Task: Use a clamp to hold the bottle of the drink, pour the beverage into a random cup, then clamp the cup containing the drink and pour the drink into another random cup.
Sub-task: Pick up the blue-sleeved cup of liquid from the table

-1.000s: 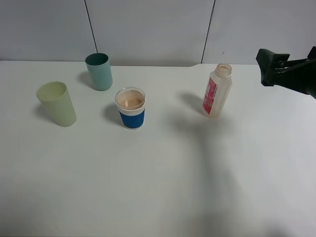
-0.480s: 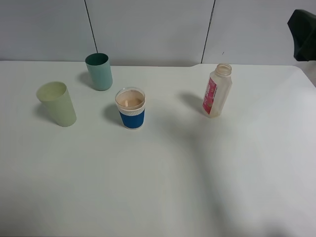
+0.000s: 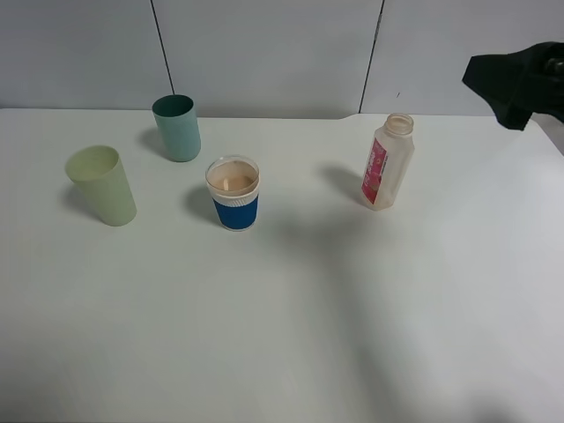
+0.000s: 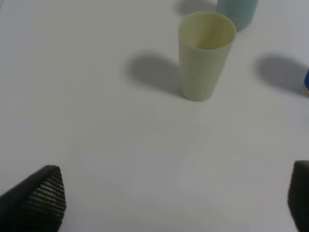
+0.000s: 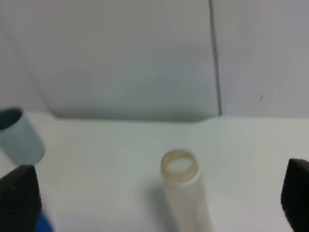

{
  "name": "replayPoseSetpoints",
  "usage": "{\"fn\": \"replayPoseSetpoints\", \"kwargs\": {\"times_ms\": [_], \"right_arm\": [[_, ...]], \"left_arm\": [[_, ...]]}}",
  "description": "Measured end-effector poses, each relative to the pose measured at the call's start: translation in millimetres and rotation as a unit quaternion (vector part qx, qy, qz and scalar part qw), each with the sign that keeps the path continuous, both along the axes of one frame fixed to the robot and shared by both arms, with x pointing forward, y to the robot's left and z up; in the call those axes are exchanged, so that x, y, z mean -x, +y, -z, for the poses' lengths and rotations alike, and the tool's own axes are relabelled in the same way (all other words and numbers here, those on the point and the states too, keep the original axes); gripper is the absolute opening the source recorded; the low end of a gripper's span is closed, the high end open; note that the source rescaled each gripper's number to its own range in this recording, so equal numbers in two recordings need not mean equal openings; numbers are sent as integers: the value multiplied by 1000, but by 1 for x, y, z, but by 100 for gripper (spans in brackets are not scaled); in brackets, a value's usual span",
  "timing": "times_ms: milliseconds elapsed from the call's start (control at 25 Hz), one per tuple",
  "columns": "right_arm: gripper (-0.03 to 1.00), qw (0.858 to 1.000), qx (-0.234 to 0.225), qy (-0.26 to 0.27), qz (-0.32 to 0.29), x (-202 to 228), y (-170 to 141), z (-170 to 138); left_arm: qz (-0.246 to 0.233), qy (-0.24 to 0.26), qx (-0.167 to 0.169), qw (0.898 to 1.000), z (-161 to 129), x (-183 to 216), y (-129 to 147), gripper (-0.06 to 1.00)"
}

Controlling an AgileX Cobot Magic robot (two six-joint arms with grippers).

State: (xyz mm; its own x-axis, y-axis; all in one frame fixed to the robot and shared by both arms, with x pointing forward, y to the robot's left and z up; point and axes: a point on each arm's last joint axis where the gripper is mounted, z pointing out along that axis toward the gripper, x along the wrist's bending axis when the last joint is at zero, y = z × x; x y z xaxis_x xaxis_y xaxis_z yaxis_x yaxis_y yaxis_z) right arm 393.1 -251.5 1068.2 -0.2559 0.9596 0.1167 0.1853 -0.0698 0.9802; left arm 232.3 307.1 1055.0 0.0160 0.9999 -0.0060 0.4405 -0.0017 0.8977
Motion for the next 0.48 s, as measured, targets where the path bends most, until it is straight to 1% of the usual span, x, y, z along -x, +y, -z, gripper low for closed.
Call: {"fn": "replayPoseSetpoints", "kwargs": {"times_ms": [80, 160, 200, 280, 480], "right_arm": [[100, 1000, 1, 12, -8, 0, 2, -1], [100, 998, -4, 64, -29, 3, 6, 0], [100, 995, 2, 90, -36, 6, 6, 3], [100, 993, 6, 115, -38, 11, 5, 6], [100, 990, 23, 138, -35, 25, -1, 2]], "left_arm": [[0, 0, 0, 1000, 0, 0, 0, 77], [0, 0, 0, 1000, 0, 0, 0, 77], [0, 0, 0, 1000, 0, 0, 0, 77], [0, 0, 0, 1000, 0, 0, 0, 77], [0, 0, 0, 1000, 0, 0, 0, 77]]}}
